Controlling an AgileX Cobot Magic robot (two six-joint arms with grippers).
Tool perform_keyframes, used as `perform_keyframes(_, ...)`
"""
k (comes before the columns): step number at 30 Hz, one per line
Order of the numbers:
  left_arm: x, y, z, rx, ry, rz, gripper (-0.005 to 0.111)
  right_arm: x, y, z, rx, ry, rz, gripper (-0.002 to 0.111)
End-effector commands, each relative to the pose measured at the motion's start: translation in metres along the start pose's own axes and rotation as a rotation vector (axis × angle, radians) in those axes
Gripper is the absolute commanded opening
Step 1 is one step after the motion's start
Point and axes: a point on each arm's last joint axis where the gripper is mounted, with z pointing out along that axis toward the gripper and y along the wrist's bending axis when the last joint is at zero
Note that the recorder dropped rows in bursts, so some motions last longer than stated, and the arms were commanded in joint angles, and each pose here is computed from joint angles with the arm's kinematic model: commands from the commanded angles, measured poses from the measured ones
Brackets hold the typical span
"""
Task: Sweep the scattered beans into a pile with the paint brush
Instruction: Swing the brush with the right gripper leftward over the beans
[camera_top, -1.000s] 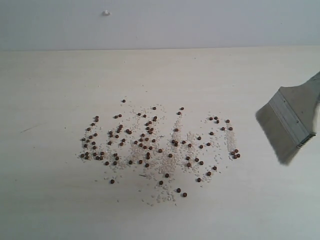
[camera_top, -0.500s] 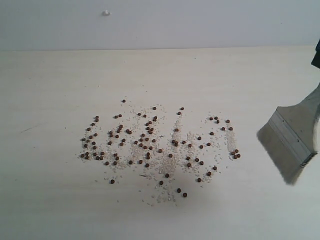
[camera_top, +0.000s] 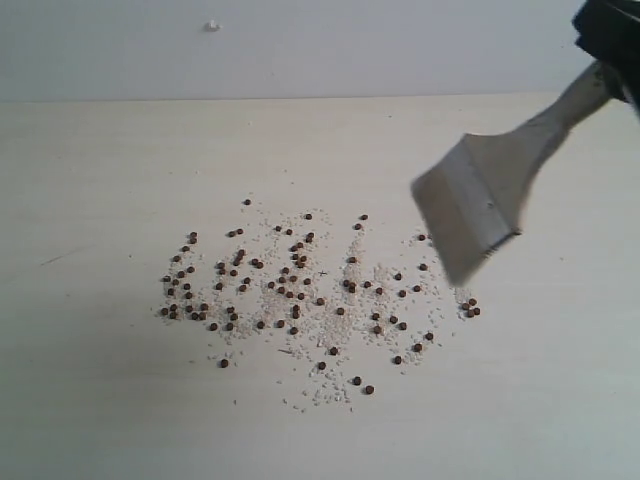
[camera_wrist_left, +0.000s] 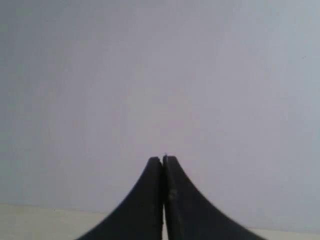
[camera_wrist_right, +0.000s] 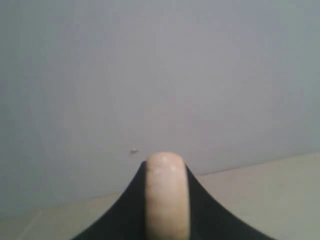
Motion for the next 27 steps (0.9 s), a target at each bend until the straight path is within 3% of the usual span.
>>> perform_keyframes(1, 0.002, 0.0, 0.0, -0.001, 0.004, -0.003, 0.0, 0.026, 0.02, 0.02, -0.119, -0.038, 0.023, 0.0)
perform_keyframes(6, 0.002, 0.0, 0.0, -0.001, 0.004, -0.003, 0.0, 0.069, 0.041, 0.047, -0.179, -0.02, 0.062, 0.0)
perform_keyframes(13, 0.002, 0.0, 0.0, -0.001, 0.004, -0.003, 0.0, 0.112, 0.092, 0.092, -0.283, -0.004, 0.129, 0.0)
perform_keyframes(18, 0.002, 0.0, 0.0, -0.001, 0.004, -0.003, 0.0, 0.14, 0.117, 0.108, -0.187, -0.024, 0.258, 0.0)
perform_keyframes(27, 0.002, 0.0, 0.0, -0.001, 0.004, -0.003, 0.0, 0.189, 0.153, 0.131, -0.102, -0.041, 0.313, 0.0)
